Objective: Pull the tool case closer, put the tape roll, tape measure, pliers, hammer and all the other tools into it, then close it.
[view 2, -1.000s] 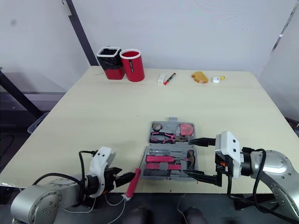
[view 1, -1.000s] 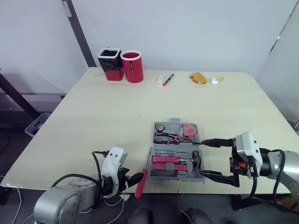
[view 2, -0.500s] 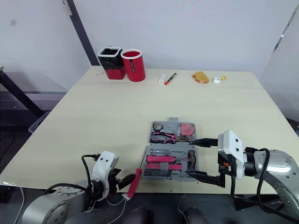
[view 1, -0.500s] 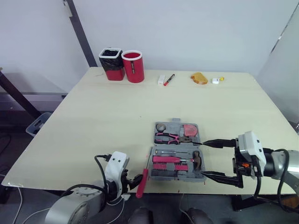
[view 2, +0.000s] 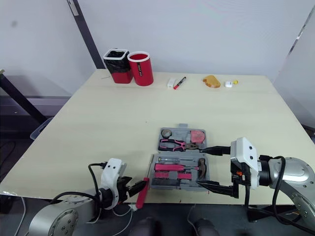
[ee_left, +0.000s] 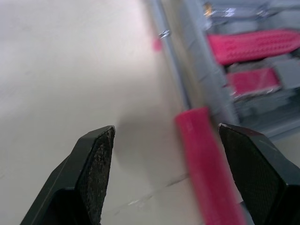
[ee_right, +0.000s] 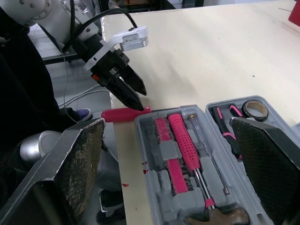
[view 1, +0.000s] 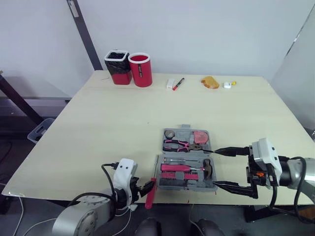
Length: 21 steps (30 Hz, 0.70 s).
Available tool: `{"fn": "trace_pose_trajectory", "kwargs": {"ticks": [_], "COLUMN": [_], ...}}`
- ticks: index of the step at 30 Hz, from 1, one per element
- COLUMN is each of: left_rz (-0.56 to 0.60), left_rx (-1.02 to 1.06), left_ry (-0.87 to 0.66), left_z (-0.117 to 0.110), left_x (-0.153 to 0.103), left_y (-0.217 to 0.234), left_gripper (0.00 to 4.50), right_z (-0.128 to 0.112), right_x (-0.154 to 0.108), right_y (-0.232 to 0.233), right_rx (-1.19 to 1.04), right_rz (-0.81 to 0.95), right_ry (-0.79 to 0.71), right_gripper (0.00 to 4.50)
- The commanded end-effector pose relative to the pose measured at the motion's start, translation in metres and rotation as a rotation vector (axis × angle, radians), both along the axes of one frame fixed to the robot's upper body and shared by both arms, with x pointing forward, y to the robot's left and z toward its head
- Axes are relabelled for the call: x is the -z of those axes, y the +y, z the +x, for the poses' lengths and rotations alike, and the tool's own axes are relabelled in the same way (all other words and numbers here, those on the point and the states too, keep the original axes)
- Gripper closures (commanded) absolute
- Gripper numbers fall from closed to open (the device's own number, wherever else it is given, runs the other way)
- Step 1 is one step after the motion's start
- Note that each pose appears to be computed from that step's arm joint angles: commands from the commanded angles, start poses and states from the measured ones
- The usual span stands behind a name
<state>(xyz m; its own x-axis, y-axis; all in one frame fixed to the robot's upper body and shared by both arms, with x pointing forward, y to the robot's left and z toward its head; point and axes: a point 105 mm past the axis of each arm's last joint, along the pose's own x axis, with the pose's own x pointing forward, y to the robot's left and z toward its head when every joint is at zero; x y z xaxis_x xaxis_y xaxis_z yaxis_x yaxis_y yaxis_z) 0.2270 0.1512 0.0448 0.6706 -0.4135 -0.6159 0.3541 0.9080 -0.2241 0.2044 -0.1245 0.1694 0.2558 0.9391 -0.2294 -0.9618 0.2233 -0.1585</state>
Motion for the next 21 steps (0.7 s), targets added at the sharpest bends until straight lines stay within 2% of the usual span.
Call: {"fn": "trace_pose_trajectory", "kwargs": {"ticks": [1, 7, 21], "left_rz": [0.029, 0.118, 0.193], "left_rx": [0.016, 0.003, -0.022], "left_ry": [-0.013, 0.021, 0.070], "left_z": [0.003, 0.003, 0.007], "left_x": [-0.006, -0.001, 0.014], "left_y": [-0.001, 0.002, -0.002], "left_gripper": [0.77, 0.77, 0.77], "right_z": [-0.006, -0.007, -0.007], "right_x": [-0.009, -0.009, -0.009], "right_y": [0.002, 0.002, 0.000], "right_rx": [-0.019, -0.008, 0.001], "right_rz": [0.007, 0.006, -0.003], "right_ry": [-0.045, -0.044, -0.047], "right_gripper": [0.00, 0.00, 0.00]}}
